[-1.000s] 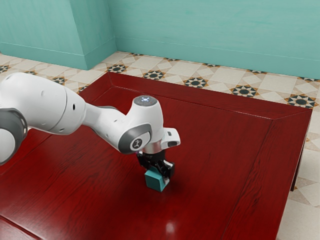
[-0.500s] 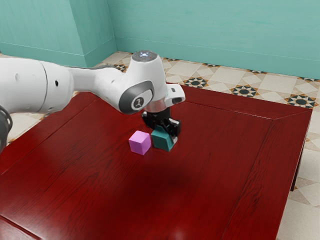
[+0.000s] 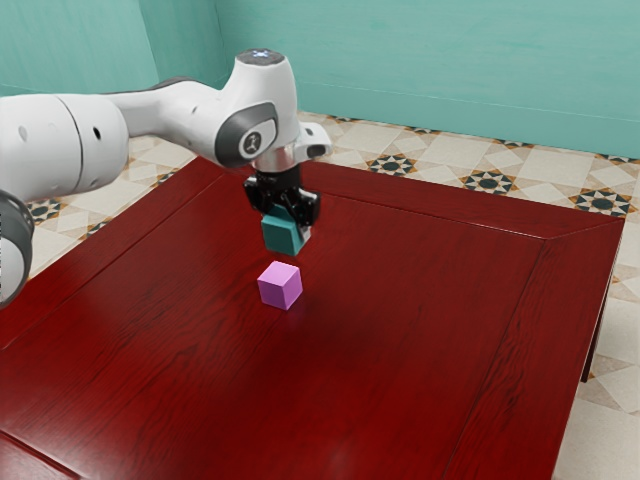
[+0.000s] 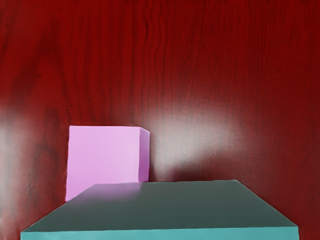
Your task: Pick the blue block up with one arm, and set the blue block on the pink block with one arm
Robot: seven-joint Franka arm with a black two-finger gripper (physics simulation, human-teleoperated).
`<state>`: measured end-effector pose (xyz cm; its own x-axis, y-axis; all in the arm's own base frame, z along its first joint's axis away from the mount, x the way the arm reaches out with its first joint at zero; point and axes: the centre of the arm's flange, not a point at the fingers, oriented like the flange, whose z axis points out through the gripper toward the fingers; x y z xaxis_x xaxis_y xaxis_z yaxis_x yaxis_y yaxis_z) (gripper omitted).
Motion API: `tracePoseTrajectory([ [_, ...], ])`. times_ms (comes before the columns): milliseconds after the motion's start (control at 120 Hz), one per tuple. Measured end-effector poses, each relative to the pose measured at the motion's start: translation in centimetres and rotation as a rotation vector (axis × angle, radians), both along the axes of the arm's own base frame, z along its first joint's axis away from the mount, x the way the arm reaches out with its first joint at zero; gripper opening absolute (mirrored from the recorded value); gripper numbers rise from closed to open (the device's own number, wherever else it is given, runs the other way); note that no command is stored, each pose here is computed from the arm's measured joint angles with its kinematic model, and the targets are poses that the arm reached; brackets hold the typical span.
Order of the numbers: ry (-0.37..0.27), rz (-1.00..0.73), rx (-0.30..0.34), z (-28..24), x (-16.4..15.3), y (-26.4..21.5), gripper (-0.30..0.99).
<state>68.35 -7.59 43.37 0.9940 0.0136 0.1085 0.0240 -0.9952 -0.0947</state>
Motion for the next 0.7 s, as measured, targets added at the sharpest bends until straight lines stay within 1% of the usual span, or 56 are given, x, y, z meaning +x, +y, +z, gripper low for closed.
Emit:
tracePoseTrajectory([
  [117,0.002,0.004,0.0,0.2,1.3,1.6,0.36],
  [317,0.024,0.02,-0.001,0.1,1.4,5.4,0.36],
  [475,0.048,-0.007,-0.004,-0.6,1.0,5.7,0.36],
  [700,0.079,-0.047,-0.006,-4.6,0.6,5.5,0.36],
])
